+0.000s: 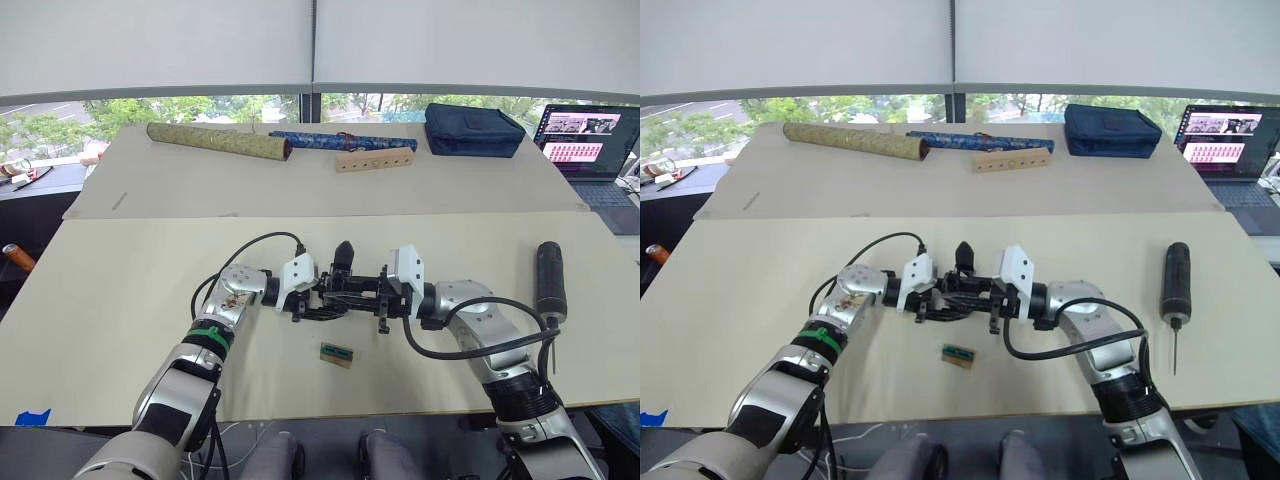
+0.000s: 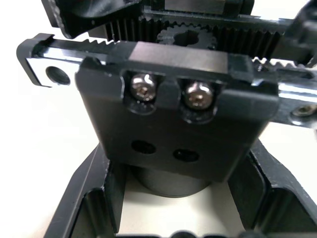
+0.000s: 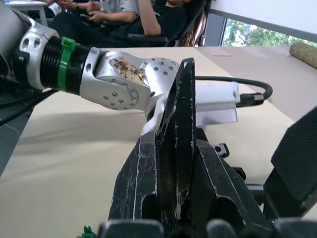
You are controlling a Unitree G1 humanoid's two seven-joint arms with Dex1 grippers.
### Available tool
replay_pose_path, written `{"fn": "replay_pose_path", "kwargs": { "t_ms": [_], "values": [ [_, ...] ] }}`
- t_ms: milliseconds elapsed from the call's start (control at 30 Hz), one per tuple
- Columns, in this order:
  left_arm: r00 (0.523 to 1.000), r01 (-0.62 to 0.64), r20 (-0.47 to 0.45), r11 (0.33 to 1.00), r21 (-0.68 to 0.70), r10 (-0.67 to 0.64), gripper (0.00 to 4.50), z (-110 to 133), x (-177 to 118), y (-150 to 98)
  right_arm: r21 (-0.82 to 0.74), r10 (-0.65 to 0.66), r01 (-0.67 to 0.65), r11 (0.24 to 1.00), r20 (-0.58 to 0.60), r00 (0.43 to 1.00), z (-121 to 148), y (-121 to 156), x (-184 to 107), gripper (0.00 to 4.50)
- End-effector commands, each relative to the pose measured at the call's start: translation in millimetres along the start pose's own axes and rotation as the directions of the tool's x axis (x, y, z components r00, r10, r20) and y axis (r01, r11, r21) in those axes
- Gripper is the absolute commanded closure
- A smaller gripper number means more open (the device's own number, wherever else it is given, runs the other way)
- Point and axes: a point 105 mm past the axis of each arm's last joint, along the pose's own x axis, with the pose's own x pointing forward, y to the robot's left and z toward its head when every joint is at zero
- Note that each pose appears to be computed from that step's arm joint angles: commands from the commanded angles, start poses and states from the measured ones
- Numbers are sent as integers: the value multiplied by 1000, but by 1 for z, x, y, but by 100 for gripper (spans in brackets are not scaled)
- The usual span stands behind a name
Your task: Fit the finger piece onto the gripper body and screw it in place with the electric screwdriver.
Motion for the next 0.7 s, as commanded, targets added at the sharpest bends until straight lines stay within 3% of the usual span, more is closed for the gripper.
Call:
{"fn": "replay_pose_path", "kwargs": {
  "t_ms": [33, 400, 700],
  "values": [
    [998, 19, -51, 999, -28, -20, 219, -14, -3, -7, -38, -6, 7, 999, 14, 1000, 8, -4, 1, 409],
    [998, 20, -51, 999, -40, -22, 219, -16, -3, -9, 15, -8, 9, 1000, -41, 999, -8, -5, 3, 409],
    [998, 13, -53, 999, -45, -16, 219, -16, -4, -8, 114, 8, 11, 993, -164, 986, -32, -4, -2, 409]
  ]
}}
